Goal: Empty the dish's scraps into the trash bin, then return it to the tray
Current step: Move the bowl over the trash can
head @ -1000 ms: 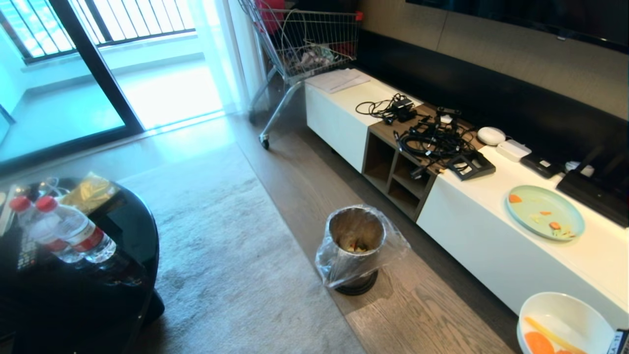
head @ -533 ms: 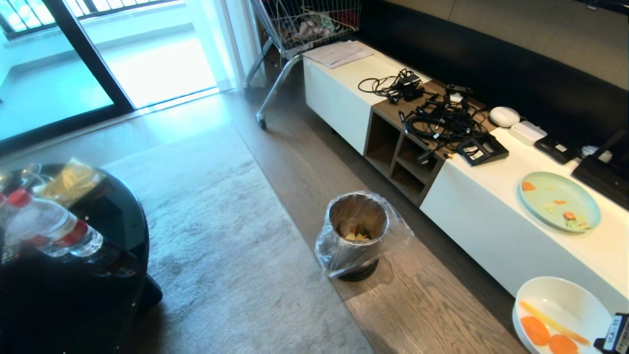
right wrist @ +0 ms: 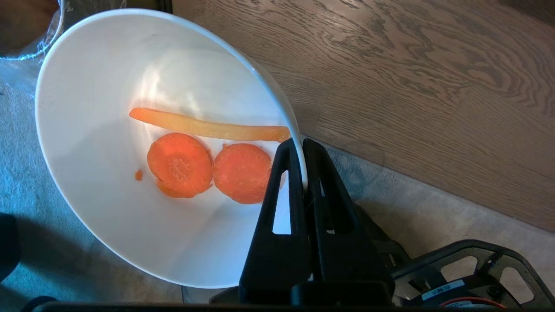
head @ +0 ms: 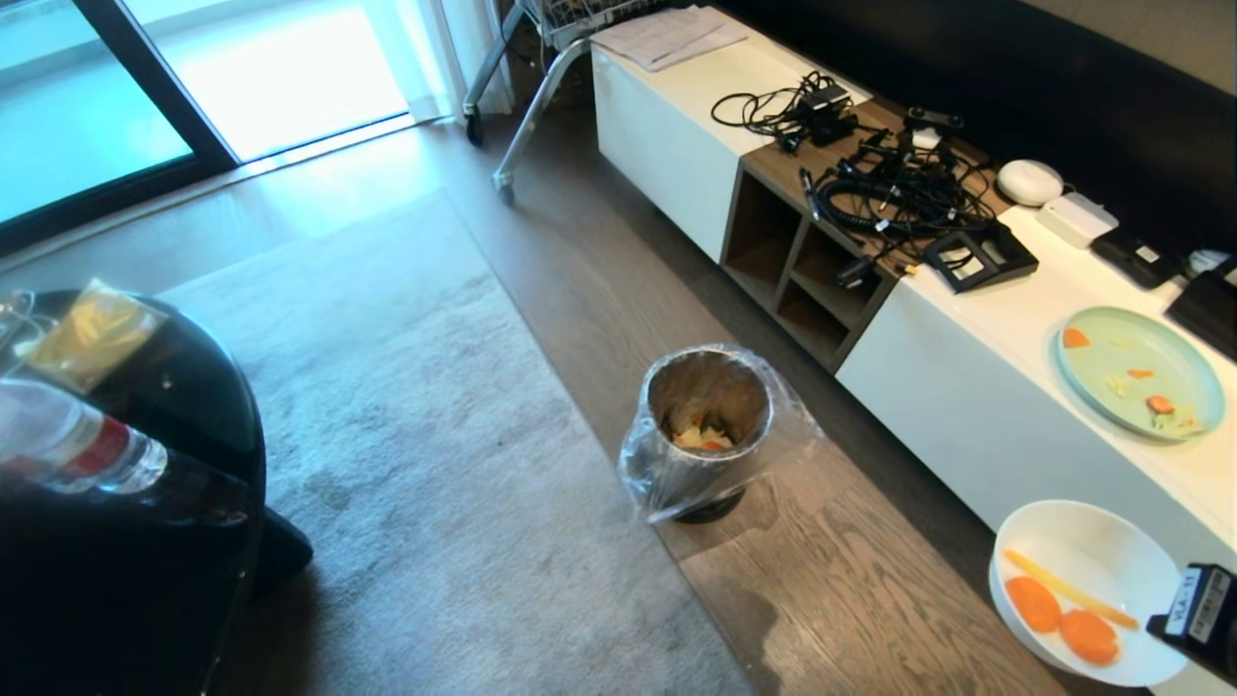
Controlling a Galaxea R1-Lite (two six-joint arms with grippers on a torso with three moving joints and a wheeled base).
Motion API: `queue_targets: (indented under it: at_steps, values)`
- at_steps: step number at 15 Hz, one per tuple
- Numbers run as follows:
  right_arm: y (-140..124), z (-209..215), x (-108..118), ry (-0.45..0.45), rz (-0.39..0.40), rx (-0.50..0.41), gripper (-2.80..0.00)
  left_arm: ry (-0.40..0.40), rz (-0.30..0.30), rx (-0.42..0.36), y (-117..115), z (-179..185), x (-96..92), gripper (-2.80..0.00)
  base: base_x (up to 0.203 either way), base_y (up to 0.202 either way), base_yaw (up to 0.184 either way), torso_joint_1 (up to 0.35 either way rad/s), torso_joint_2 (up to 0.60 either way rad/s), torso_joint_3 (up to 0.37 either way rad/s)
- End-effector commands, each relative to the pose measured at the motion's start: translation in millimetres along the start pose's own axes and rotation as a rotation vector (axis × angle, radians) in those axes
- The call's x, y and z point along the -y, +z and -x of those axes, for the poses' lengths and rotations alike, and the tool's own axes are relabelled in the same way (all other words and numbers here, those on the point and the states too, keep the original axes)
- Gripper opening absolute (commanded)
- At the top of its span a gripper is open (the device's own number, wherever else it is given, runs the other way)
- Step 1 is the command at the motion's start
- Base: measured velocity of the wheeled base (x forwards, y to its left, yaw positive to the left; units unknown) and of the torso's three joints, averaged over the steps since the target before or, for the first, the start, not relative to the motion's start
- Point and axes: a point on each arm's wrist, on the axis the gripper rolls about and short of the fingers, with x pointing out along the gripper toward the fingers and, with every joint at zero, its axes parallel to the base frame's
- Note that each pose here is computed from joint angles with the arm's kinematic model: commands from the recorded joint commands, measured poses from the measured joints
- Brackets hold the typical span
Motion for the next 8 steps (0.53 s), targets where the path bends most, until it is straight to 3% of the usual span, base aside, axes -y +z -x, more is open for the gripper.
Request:
queue_targets:
  at_steps: [1, 8]
  values:
    - [4.2, -2.2, -5.9, 0.0, 0.011, 0.003, -2.8, 0.001, 0.001, 0.001, 0.0, 0.0, 0.0, -2.8, 0.0, 0.0, 0.0, 0.007, 0.0, -0.193]
    - [5.7, 1.7, -5.6, 0.018, 0.004, 0.022, -2.8, 0.001, 0.001, 0.002, 0.4, 0.1, 0.0, -2.8, 0.0, 0.0, 0.0, 0.004, 0.0, -0.199]
